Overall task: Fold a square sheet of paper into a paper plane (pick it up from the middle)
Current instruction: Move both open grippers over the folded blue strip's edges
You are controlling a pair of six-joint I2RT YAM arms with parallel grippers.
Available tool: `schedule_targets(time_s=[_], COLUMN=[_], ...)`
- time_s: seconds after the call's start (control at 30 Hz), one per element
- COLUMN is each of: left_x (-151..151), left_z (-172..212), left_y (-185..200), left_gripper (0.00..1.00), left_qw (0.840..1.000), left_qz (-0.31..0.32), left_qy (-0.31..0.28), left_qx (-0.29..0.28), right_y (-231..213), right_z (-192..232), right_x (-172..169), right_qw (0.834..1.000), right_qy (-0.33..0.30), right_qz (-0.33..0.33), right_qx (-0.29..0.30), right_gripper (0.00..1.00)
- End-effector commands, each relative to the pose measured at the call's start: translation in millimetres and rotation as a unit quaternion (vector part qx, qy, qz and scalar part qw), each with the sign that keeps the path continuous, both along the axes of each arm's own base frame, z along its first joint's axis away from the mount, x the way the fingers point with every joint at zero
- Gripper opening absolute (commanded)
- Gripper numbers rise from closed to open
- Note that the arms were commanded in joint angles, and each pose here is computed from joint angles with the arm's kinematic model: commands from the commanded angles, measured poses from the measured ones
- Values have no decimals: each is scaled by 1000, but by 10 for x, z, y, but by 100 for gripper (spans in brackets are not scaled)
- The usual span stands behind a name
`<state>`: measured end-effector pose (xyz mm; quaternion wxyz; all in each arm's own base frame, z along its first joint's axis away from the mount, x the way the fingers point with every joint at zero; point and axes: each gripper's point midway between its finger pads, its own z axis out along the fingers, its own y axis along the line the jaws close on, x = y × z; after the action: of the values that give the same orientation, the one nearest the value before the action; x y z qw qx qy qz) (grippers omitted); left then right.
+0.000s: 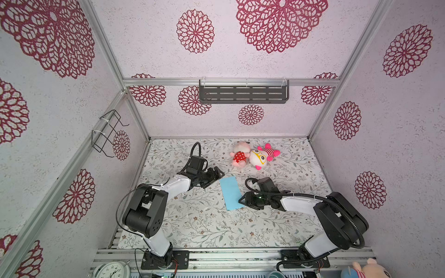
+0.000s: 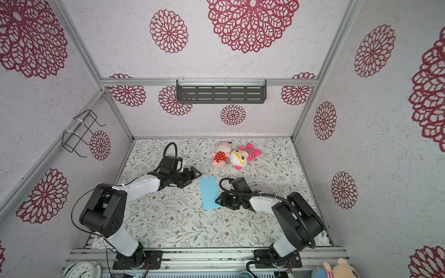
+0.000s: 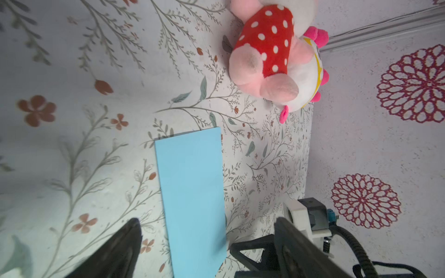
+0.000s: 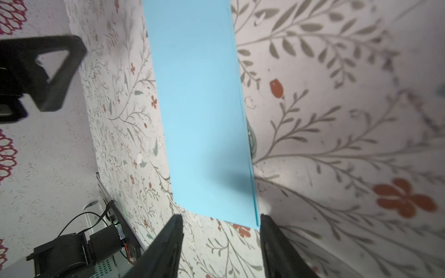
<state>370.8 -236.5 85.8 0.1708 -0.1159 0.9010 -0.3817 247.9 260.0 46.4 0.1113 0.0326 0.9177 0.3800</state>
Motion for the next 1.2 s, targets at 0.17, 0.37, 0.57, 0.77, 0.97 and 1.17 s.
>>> schedule_targets(time_s=[0.17, 0.37, 0.57, 0.77, 0.97, 1.17], left_x=[-85, -136, -228, -318, -391, -400], left_z=[-197, -473, -788, -963, -1149, -1163], left_y=[-397, -408, -245, -139, -100, -92], left_gripper=[66, 58, 51, 50, 49, 49], left_qw=[997, 996, 992, 988, 984, 984], left_qz=[-34, -31, -15, -4, -3, -4], left_qy=[48, 83, 120, 142, 164, 164], left_qx=[-48, -25, 34, 62, 73, 74], right_y=[-72, -43, -8, 32, 65, 100], right_z=[205, 195, 124, 28, -51, -56], right_x=[157, 106, 19, -20, -57, -42], right_qw=[998, 998, 998, 997, 997, 996], right_qy=[-30, -24, -3, 20, 39, 43], right_qz=[-33, -26, -7, -1, 3, -1], right_qx=[43, 58, 64, 69, 68, 82], right_gripper=[67, 69, 64, 62, 60, 55])
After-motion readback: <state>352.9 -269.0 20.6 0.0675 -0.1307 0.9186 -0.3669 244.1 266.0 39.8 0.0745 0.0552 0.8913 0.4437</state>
